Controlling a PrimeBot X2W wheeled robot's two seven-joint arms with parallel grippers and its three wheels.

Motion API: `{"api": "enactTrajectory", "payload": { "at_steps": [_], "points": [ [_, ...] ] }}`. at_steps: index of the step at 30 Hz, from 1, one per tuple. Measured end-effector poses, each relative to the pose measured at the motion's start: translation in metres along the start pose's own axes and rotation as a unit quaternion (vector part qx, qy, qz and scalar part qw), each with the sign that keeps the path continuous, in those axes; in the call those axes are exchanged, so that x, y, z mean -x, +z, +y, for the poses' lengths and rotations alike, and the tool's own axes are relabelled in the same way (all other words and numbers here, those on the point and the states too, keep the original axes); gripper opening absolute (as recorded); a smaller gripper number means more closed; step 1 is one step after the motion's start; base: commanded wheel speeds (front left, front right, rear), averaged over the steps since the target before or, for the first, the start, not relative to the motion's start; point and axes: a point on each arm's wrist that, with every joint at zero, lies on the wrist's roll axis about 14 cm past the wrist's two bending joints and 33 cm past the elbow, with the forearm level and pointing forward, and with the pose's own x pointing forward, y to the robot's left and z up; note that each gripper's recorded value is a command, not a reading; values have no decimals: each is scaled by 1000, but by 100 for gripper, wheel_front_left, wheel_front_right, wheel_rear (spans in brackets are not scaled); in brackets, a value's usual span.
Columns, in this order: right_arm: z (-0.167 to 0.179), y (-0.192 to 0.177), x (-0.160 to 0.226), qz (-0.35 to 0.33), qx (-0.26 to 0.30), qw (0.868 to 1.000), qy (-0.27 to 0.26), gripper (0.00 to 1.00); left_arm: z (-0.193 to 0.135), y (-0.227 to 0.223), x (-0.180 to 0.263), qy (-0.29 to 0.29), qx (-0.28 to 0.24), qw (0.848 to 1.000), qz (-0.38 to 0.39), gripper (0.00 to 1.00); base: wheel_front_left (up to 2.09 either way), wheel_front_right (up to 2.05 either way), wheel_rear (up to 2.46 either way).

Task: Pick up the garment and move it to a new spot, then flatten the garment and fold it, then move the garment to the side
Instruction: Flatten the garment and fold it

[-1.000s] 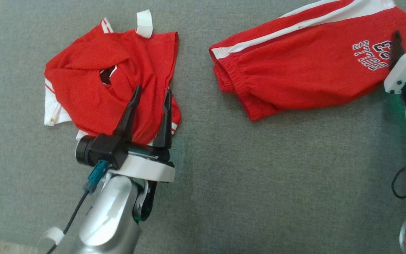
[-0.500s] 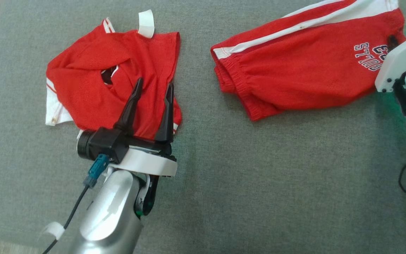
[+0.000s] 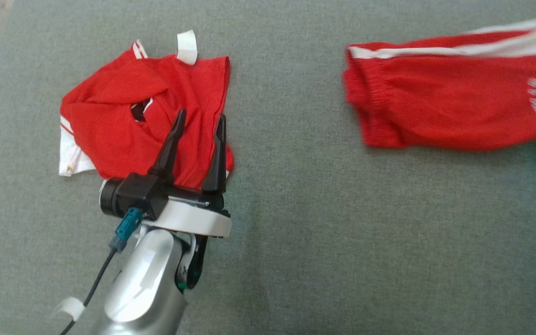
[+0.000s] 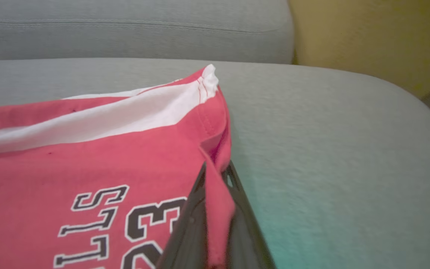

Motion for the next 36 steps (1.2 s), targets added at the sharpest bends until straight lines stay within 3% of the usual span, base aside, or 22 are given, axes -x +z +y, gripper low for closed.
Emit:
{"api": "enactTrajectory", "payload": {
  "at_steps": [6, 15, 26, 36],
  "points": [
    [-44, -20, 23, 9, -17, 999, -45, 0, -3, 4, 11, -1, -1, 1000, -3, 100, 0, 0, 0],
    [-33, -6, 45, -44, -34, 998, -35, 0, -12, 14, 25, -8, -2, 1000, -15, 100, 0, 0, 0],
    [78, 62, 71, -177, -55, 979, 85, 0, -12, 22, 48, -4, -4, 1000, -27, 100, 0, 0, 0],
    [164, 85, 82, -209, -26, 959, 191, 0, 6, 11, 61, 29, 1, 1000, -9, 100, 0, 0, 0]
  ]
}}
